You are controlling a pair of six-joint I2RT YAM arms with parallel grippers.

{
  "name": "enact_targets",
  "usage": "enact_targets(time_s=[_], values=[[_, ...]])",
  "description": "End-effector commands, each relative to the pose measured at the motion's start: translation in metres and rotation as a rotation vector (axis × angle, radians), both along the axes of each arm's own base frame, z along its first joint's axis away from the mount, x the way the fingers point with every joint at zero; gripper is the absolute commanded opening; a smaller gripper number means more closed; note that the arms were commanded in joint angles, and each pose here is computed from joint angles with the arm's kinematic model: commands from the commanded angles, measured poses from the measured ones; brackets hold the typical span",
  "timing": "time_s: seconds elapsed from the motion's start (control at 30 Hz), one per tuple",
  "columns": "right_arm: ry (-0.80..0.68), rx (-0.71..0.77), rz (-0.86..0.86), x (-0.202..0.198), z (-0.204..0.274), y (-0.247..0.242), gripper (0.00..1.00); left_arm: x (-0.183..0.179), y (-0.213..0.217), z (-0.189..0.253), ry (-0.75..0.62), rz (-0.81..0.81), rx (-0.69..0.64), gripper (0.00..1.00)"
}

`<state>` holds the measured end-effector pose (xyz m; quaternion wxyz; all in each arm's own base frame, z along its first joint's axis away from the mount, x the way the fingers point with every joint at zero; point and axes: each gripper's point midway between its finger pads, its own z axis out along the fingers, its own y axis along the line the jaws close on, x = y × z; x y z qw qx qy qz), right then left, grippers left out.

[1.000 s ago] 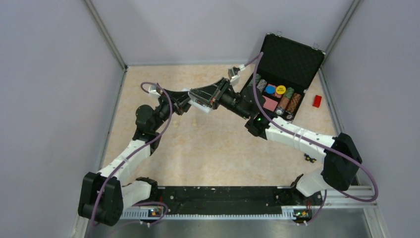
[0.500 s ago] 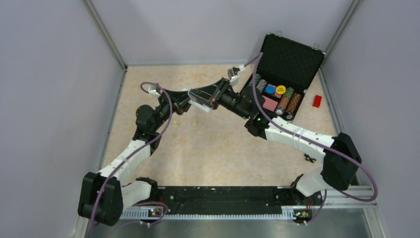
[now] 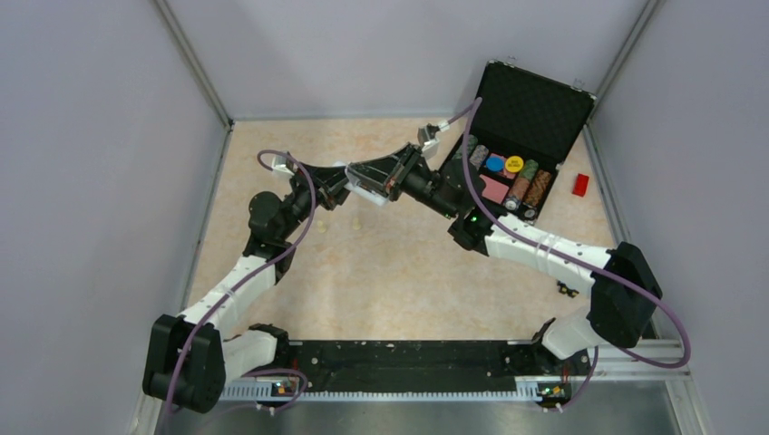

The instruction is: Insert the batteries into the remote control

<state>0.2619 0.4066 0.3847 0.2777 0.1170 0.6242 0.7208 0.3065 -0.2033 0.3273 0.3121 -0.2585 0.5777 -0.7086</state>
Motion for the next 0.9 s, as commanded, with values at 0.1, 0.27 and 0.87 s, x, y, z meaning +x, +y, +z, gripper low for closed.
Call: enact_targets(time_s=[0.1,0.27,0.87], values=[[-0.014,0.034,-0.018,0.005,0.008,-0.010,0.01,-0.013,0.003,0.033,-0.128,-0.003,-0.036,0.00],[0.003,0.028,-0.033,0.003,0.002,-0.024,0.06,-0.010,0.003,0.034,-0.121,0.005,-0.042,0.00],[0.076,-0.022,-0.022,-0.010,-0.031,-0.044,0.11,-0.004,0.003,0.035,-0.111,0.016,-0.052,0.00]])
